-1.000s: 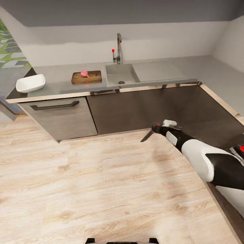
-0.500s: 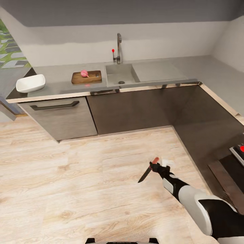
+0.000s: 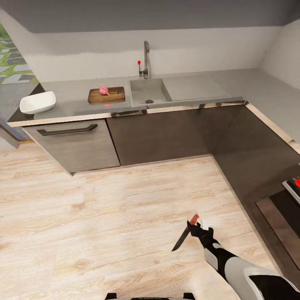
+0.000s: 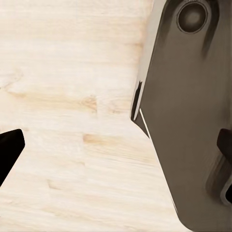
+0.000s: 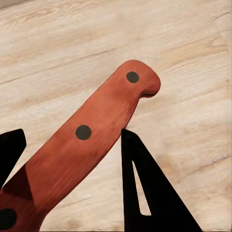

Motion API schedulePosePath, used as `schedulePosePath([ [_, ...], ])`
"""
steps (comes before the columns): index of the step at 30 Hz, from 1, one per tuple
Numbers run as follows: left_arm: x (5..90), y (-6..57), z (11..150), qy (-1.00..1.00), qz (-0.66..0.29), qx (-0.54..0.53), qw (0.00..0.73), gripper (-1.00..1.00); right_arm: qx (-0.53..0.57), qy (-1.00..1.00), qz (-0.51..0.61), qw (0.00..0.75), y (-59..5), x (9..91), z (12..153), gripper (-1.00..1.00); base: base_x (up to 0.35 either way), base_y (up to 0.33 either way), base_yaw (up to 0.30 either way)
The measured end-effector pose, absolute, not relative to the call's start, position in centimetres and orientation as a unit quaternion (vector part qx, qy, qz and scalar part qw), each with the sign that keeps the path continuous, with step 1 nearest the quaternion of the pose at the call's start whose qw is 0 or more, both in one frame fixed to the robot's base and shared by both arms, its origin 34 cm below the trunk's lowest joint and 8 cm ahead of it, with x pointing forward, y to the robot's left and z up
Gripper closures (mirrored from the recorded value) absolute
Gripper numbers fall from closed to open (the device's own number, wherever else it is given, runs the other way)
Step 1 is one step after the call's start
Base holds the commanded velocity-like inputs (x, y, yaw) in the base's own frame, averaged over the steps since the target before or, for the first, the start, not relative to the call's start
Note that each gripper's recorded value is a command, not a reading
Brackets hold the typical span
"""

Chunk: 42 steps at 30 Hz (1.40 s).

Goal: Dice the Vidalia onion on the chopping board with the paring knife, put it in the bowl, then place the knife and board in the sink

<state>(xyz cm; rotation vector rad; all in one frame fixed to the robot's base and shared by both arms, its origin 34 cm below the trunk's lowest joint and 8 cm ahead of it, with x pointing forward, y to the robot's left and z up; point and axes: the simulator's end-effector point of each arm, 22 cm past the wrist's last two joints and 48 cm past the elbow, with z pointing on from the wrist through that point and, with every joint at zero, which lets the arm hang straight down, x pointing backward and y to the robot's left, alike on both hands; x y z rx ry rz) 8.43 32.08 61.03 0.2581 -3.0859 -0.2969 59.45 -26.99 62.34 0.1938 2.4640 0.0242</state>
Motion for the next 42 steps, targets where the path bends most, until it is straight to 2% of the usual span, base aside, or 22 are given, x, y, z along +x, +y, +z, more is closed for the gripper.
schedulePosePath([
  [21, 9.0, 32.0, 61.0, -0.992, -0.094, 0.083, 0.009, -1.0, 0.073, 0.946, 0.007, 0.315, -27.1, 56.8, 61.9, 1.0, 0.0, 0.0, 0.0],
  [25, 8.9, 32.1, 61.0, -0.992, -0.095, 0.083, 0.009, -1.0, 0.071, 0.951, 0.004, 0.302, -27.2, 53.5, 61.0, 1.0, 0.0, 0.0, 0.0],
  [42, 9.9, 32.1, 61.0, -0.992, -0.093, 0.084, -0.003, -1.0, 0.071, 0.946, -0.009, 0.315, -29.2, 53.7, 62.0, 1.0, 0.0, 0.0, 0.0],
])
